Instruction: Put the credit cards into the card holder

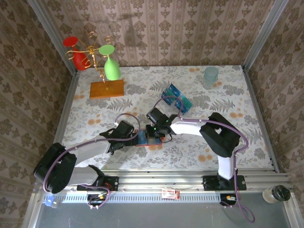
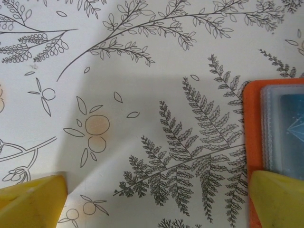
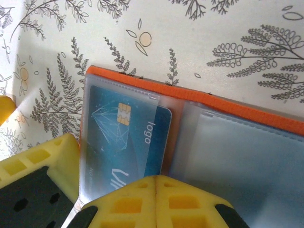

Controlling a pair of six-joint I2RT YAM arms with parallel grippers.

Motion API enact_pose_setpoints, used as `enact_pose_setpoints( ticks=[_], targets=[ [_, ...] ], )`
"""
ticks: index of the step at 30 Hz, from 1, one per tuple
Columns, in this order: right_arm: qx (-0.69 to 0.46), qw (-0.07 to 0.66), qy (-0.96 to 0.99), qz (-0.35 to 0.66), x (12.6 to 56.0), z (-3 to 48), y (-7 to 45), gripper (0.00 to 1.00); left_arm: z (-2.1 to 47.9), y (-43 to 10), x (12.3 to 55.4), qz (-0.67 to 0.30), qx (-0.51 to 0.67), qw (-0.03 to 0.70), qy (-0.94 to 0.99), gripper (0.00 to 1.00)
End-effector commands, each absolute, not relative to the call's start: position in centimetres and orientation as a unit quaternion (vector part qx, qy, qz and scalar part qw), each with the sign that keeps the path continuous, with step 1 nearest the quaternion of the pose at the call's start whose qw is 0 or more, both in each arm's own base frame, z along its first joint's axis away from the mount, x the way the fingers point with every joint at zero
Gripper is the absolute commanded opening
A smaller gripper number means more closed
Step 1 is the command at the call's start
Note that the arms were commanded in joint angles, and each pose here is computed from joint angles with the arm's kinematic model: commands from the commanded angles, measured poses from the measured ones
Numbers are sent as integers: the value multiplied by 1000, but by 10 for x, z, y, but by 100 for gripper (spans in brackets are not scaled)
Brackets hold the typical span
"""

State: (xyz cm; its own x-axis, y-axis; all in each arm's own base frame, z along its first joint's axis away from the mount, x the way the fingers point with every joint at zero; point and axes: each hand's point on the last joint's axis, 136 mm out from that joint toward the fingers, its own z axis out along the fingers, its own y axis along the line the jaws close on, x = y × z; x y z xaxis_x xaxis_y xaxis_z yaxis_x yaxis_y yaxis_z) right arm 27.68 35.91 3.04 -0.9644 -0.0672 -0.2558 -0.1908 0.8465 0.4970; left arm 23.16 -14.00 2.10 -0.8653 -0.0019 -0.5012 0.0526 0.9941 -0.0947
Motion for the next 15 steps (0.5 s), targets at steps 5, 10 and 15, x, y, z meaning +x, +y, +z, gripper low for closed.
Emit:
enact_pose_setpoints(
  ticks=[5, 10, 15],
  targets=[
    [-72, 134, 952, 265, 277, 47, 353, 6, 24, -126, 225, -52, 6, 250, 967, 100],
    [-76, 134, 952, 264, 273, 48, 350, 6, 19, -122, 223, -47, 1, 241, 969, 100],
    [-76, 124, 953, 267, 268, 41, 351, 6, 14, -123, 224, -42, -2, 232, 972, 100]
  ],
)
